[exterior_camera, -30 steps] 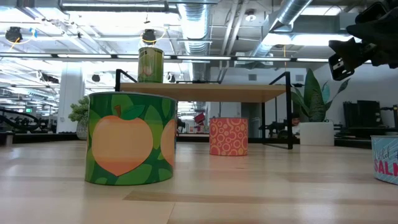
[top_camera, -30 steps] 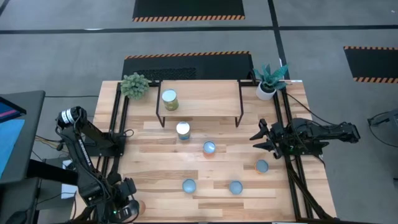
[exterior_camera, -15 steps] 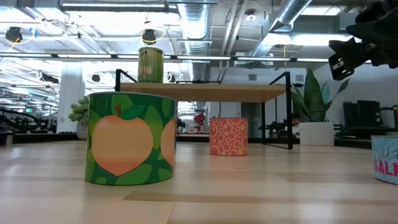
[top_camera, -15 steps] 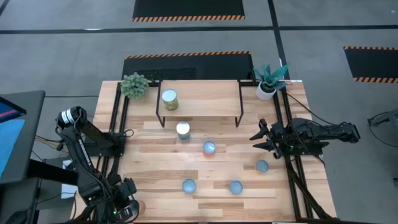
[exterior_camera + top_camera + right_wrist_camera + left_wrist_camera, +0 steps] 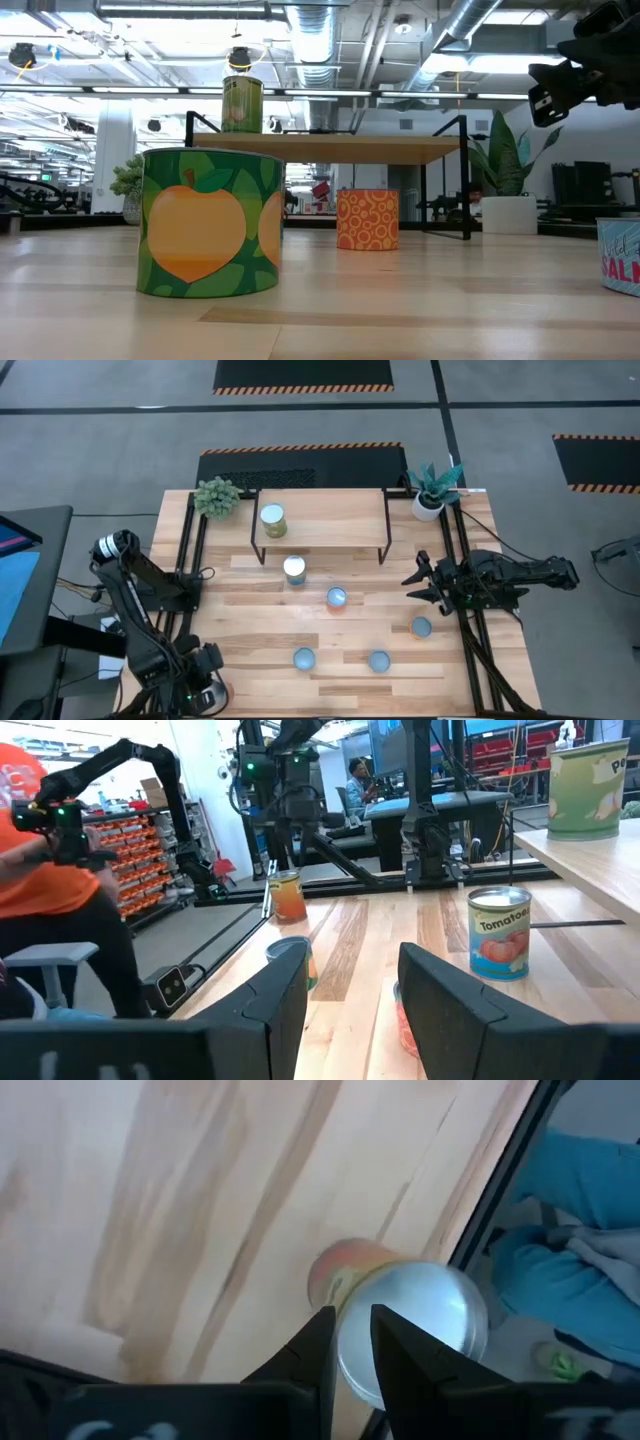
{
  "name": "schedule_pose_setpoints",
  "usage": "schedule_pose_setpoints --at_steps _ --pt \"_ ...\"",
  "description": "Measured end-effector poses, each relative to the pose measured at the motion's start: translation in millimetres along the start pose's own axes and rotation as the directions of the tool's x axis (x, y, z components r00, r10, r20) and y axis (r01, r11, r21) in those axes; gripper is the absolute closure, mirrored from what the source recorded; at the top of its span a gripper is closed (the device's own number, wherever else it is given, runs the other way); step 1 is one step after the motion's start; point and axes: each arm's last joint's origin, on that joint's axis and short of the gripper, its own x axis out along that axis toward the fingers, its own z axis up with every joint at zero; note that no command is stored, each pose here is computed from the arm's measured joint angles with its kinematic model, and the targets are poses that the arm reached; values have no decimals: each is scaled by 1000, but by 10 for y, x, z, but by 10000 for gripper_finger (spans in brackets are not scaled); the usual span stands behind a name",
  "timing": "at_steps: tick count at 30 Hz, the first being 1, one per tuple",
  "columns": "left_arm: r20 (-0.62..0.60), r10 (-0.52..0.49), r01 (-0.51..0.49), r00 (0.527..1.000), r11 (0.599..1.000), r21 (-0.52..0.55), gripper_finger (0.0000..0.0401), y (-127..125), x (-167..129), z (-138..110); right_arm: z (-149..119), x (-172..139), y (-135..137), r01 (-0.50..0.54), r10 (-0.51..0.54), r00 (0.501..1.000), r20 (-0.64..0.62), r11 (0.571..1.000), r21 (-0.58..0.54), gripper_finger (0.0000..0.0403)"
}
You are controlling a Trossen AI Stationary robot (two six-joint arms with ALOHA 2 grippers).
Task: Pick and place cans onto a shelf
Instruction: Put the canned green beans on the shelf
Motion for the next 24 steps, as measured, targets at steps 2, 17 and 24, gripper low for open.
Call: schedule_pose_setpoints --at_steps 2,17,24 --pt "41 -9 8 999 999 32 349 -32 -69 62 2 0 1 0 0 1000 1 1000 0 221" --pt "672 118 -393 731 878 273 349 132 -584 716 4 0 1 0 0 1000 4 1000 -2 221" --pt "761 162 -481 628 850 216 349 364 -841 947 5 0 1 -1 1 1000 5 1000 -2 221"
